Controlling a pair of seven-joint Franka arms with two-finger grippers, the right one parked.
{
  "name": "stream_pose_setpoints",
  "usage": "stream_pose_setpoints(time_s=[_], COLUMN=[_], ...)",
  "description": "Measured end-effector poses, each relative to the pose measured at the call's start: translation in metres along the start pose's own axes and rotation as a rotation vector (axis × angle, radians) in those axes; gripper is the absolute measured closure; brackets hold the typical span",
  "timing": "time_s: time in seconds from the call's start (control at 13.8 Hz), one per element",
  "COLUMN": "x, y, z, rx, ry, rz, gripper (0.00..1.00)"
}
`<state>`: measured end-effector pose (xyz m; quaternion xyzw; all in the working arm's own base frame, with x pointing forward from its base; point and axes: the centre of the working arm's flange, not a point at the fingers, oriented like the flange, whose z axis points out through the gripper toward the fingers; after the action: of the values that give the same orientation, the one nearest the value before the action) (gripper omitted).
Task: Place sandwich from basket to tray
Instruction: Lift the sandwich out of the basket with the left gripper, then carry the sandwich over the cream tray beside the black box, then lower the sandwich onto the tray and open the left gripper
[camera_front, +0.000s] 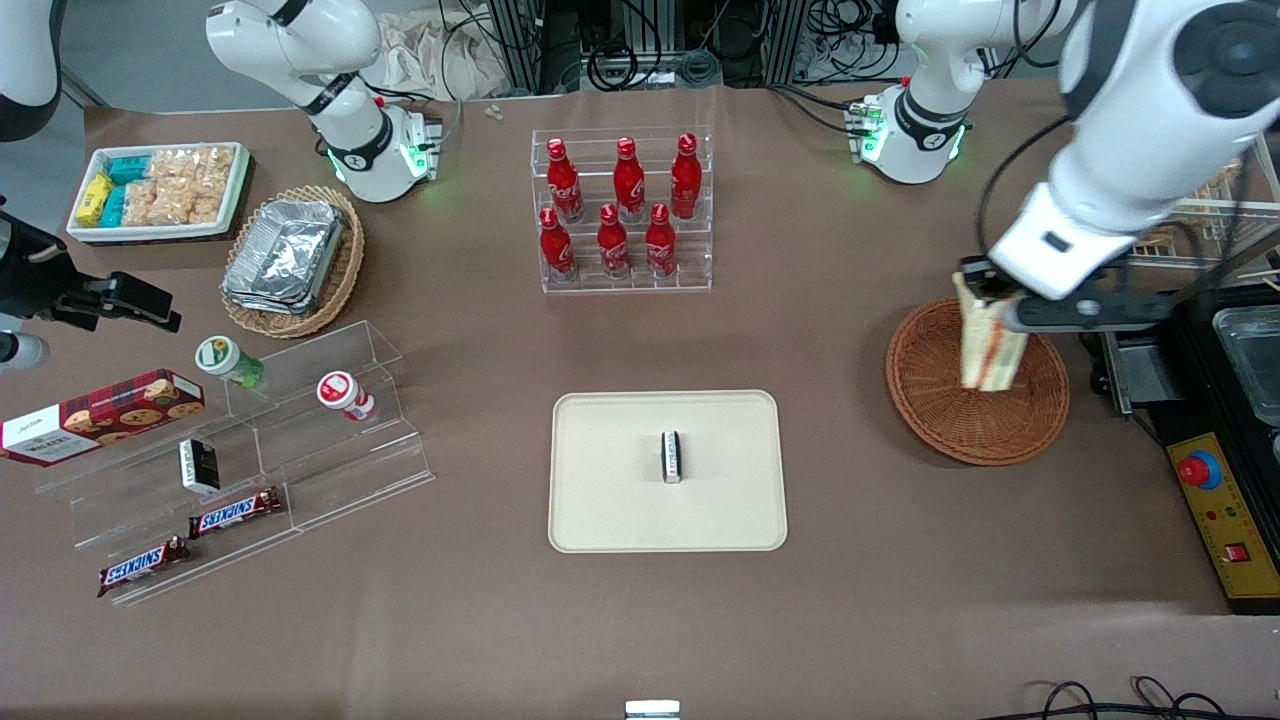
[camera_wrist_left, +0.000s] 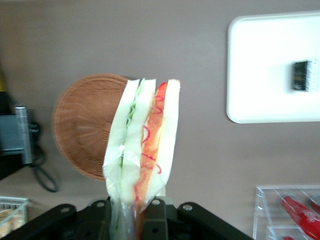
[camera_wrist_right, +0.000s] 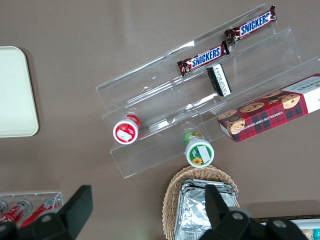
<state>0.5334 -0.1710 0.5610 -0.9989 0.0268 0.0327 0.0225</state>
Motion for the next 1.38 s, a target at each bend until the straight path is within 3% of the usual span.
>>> stream_pose_setpoints(time_s=[0.07,0.36,0.58,0.95,1.09,1.38], x=[0.004,0.035,0.061,0.077,0.085,0.102], y=[0.020,0.100,0.138,0.184,0.185,0.187], z=[0.014,0.096,0.171,0.264,0.278,0.303], rx=[-0.016,-0.081,-0.128,-0.021,-0.018,-0.060], ry=[-0.019,-0.039,-0.027,0.002,-0.002,0.012], rz=[0.002,-0.007,-0.073,-0.114,-0.123,-0.138], gripper=[0.81,0.81,0.81,0.81,0.81,0.81])
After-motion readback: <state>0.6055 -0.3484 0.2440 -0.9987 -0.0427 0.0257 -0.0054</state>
